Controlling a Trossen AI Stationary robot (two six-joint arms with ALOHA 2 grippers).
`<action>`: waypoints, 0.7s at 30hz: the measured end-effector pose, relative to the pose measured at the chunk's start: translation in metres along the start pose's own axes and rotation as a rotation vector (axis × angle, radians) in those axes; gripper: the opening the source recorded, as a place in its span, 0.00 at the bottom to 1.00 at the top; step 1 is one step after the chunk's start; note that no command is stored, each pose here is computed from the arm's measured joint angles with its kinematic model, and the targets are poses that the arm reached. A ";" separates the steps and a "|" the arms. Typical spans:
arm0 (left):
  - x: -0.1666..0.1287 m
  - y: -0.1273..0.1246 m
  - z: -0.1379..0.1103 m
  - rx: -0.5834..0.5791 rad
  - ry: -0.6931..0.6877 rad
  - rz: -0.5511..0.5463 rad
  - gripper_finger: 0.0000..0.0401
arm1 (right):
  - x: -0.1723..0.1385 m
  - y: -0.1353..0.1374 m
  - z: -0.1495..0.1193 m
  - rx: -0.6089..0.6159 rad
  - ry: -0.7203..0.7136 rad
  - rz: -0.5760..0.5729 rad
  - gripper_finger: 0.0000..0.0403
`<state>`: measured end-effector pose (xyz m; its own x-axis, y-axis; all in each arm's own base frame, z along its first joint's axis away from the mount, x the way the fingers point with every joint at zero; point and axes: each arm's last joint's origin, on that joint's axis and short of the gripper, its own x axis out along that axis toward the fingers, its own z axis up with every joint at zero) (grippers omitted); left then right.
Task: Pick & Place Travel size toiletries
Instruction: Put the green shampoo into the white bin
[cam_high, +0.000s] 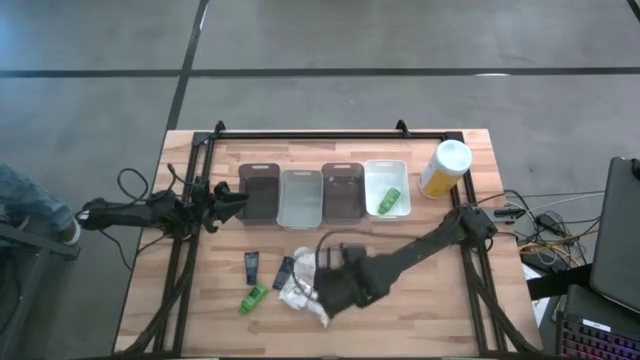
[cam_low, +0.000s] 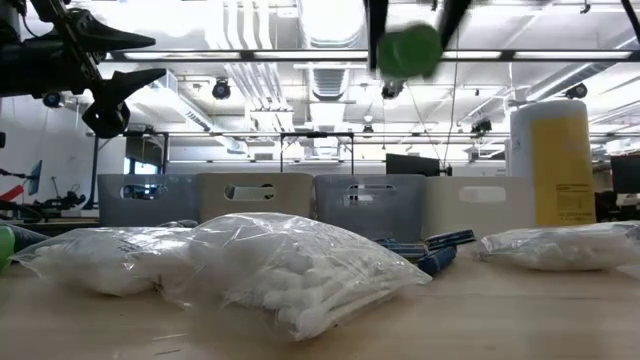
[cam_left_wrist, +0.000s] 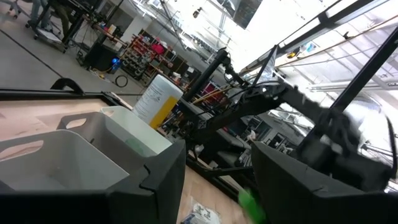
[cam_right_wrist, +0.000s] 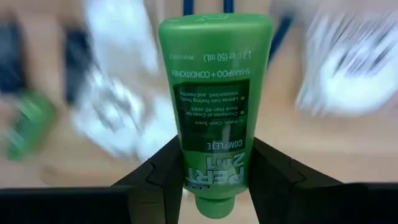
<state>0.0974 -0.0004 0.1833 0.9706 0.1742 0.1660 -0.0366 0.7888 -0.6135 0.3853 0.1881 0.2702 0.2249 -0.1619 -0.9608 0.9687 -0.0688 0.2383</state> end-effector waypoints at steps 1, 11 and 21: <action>0.000 0.000 0.000 0.000 0.000 0.000 0.47 | -0.011 0.001 0.010 0.000 -0.025 -0.001 0.34; 0.000 0.001 -0.001 0.003 0.009 0.008 0.47 | -0.062 -0.003 0.136 -0.091 -0.123 -0.024 0.35; 0.000 0.002 -0.002 0.008 0.023 0.017 0.47 | -0.025 -0.058 0.245 -0.036 -0.037 -0.205 0.35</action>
<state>0.0983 -0.0004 0.1806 0.9751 0.1741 0.1373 -0.0552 0.7902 -0.6103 0.2974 -0.0455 0.3146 0.0197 -0.1840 -0.9827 0.9971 -0.0684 0.0328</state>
